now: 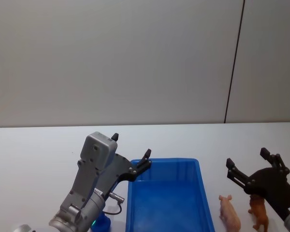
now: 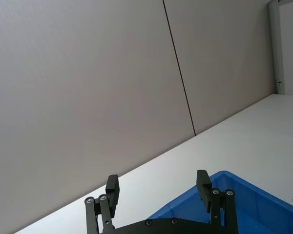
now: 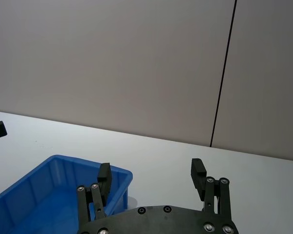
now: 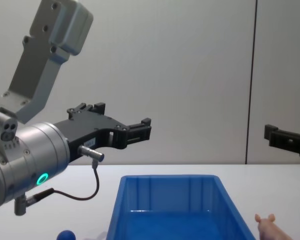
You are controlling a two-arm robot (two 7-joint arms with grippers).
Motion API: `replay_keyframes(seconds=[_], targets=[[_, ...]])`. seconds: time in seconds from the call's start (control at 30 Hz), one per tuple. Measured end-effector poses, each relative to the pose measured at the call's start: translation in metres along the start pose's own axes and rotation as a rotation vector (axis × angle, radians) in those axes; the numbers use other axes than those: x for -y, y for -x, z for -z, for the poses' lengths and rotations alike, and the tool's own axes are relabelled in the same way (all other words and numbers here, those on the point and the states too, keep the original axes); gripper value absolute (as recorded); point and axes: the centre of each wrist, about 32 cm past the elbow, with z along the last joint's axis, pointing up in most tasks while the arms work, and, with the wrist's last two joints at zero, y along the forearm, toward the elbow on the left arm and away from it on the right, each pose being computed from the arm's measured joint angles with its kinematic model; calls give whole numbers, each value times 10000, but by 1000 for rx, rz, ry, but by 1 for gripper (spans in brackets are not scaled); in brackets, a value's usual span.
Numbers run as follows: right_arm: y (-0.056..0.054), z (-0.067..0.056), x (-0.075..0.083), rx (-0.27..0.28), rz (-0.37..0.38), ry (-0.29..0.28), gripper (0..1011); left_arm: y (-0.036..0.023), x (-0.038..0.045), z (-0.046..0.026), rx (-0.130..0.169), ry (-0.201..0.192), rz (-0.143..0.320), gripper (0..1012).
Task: Pick up the two dolls from the table and place them into the box.
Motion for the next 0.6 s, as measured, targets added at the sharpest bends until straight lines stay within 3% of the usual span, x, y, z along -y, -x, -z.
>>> replay_keyframes(seconds=[0.6], targets=[[0,0,0,0,0,0,1001,0,0,0,0,0,0,1001]])
